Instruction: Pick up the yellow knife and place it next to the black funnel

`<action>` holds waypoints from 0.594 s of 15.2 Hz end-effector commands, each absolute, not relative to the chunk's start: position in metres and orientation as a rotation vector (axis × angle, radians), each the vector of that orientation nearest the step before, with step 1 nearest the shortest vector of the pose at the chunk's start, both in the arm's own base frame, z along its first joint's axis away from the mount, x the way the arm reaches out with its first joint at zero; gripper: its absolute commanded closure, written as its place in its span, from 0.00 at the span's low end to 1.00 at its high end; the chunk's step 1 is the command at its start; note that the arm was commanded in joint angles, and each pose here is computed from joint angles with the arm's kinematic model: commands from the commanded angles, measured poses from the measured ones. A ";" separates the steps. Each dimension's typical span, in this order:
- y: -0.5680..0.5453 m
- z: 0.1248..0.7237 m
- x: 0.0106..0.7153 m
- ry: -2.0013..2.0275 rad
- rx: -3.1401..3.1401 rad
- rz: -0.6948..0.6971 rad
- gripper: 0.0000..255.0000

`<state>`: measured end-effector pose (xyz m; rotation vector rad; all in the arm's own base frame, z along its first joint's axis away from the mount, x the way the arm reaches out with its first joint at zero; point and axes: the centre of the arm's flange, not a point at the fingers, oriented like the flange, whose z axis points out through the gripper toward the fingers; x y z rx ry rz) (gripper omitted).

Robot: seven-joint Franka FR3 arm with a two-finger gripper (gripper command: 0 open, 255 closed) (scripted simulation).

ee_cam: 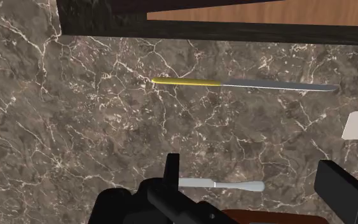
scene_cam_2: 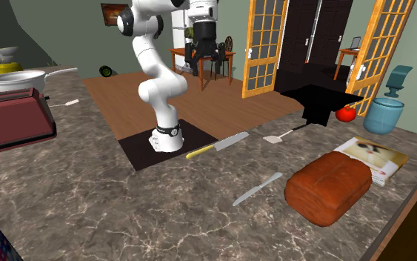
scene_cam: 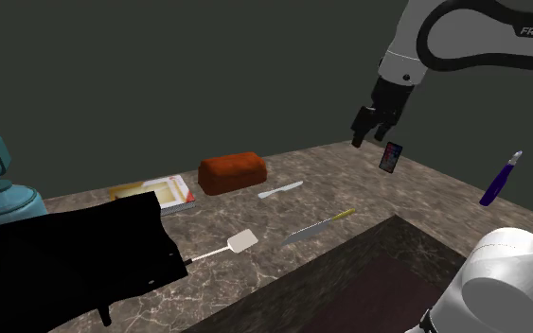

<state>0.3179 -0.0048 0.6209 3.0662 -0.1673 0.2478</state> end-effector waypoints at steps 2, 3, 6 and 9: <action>-0.006 0.609 0.322 -0.045 3.075 0.239 0.00; -0.007 0.596 0.327 0.077 3.078 0.231 0.00; -0.007 0.559 0.340 0.445 3.060 0.202 0.00; -0.004 0.521 0.352 0.809 2.998 0.170 0.00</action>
